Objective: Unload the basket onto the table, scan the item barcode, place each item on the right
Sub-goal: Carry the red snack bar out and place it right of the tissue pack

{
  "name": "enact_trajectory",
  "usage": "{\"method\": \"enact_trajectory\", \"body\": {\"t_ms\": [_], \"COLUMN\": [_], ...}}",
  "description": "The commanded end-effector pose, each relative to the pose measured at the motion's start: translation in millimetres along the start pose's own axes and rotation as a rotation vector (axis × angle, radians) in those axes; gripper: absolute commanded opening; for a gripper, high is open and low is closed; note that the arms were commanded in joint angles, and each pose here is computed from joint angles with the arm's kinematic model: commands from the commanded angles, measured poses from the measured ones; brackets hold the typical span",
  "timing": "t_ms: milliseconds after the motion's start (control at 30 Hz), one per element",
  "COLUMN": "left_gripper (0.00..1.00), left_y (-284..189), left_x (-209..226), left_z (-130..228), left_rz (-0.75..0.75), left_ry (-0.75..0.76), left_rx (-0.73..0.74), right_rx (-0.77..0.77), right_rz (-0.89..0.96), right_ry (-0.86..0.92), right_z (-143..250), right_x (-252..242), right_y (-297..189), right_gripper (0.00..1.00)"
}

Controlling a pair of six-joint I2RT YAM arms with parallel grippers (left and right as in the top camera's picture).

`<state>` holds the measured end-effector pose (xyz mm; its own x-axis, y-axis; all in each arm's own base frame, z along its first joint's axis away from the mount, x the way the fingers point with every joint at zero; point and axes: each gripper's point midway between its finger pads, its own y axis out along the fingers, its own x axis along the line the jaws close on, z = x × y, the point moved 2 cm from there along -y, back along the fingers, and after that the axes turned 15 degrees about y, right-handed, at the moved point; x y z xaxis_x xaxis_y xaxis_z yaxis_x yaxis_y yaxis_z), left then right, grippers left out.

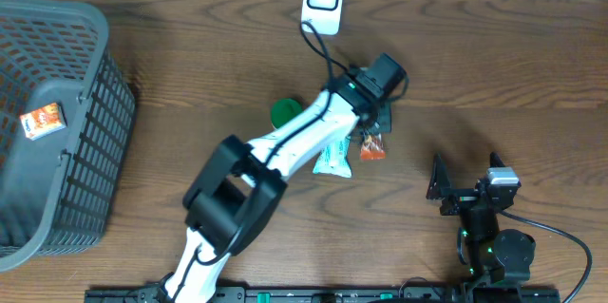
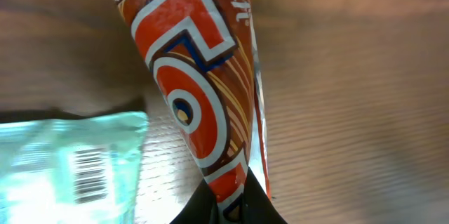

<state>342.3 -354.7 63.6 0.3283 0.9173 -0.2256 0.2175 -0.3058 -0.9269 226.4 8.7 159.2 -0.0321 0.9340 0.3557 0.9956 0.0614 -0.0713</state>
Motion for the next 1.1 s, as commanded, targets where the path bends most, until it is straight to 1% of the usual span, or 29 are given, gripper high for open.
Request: {"method": "enact_trajectory", "body": {"t_ms": [0,167,233,267,300,333,367,400,433,467,500,533,567,600,667,733,800,867,900,1000,1067], "left_gripper": [0.08,0.09,0.27,0.34,0.45,0.61,0.82,0.92,0.95,0.98,0.98,0.98,0.98,0.98,0.98,0.98,0.98,0.98,0.98,0.98,0.98], "left_y": [23,32,25,19,8,-2,-24,-41,-66,-98,-126,-168,-195,-237,-314,-391,-428,-458,-473,-495,-498], "left_x": [-2,-3,-7,-10,-14,-18,-24,-27,-29,-27,-24,-16,-8,7,44,100,141,191,223,298,342], "left_z": [15,18,12,8,1,-4,-15,-23,-34,-48,-58,-71,-78,-87,-95,-88,-74,-54,-38,6,36], "left_rz": [-0.022,-0.025,-0.014,-0.006,0.004,0.012,0.024,0.021,0.005,-0.03,-0.066,-0.128,-0.175,-0.253,-0.407,-0.566,-0.638,-0.724,-0.786,-0.909,-0.924], "left_ry": [0.036,0.045,0.077,0.105,0.139,0.164,0.215,0.244,0.28,0.318,0.339,0.361,0.365,0.357,0.302,0.184,0.085,-0.03,-0.119,-0.365,-0.527], "left_rx": [0.047,0.057,0.037,0.023,0.003,-0.014,-0.055,-0.088,-0.14,-0.205,-0.26,-0.343,-0.399,-0.486,-0.64,-0.767,-0.803,-0.801,-0.785,-0.719,-0.662], "right_rx": [0.0,0.0,0.0,0.0,0.0,0.0,0.0,0.0,0.0,0.0,0.0,0.0,0.0,0.0,0.0,0.0,0.0,0.0,0.0,0.0,0.0], "right_rz": [-0.002,-0.002,-0.002,-0.002,-0.002,-0.002,-0.002,-0.002,-0.002,-0.002,-0.002,-0.002,-0.002,-0.002,-0.002,-0.002,-0.002,-0.002,-0.002,-0.002,-0.002], "right_ry": [-0.009,-0.009,-0.009,-0.009,-0.009,-0.009,-0.009,-0.009,-0.009,-0.009,-0.009,-0.009,-0.009,-0.009,-0.009,-0.009,-0.009,-0.009,-0.009,-0.009,-0.009], "right_z": [0,0,0,0,0,0,0,0,0,0,0,0,0,0,0,0,0,0,0,0,0], "right_x": [0,0,0,0,0,0,0,0,0,0,0,0,0,0,0,0,0,0,0,0,0], "right_y": [0,0,0,0,0,0,0,0,0,0,0,0,0,0,0,0,0,0,0,0,0], "right_gripper": [0.99,0.99,0.99,0.99,0.99,0.99,0.99,0.99,0.99,0.99,0.99,0.99,0.99,0.99,0.99,0.99,0.99,0.99,0.99,0.99,0.99]}}
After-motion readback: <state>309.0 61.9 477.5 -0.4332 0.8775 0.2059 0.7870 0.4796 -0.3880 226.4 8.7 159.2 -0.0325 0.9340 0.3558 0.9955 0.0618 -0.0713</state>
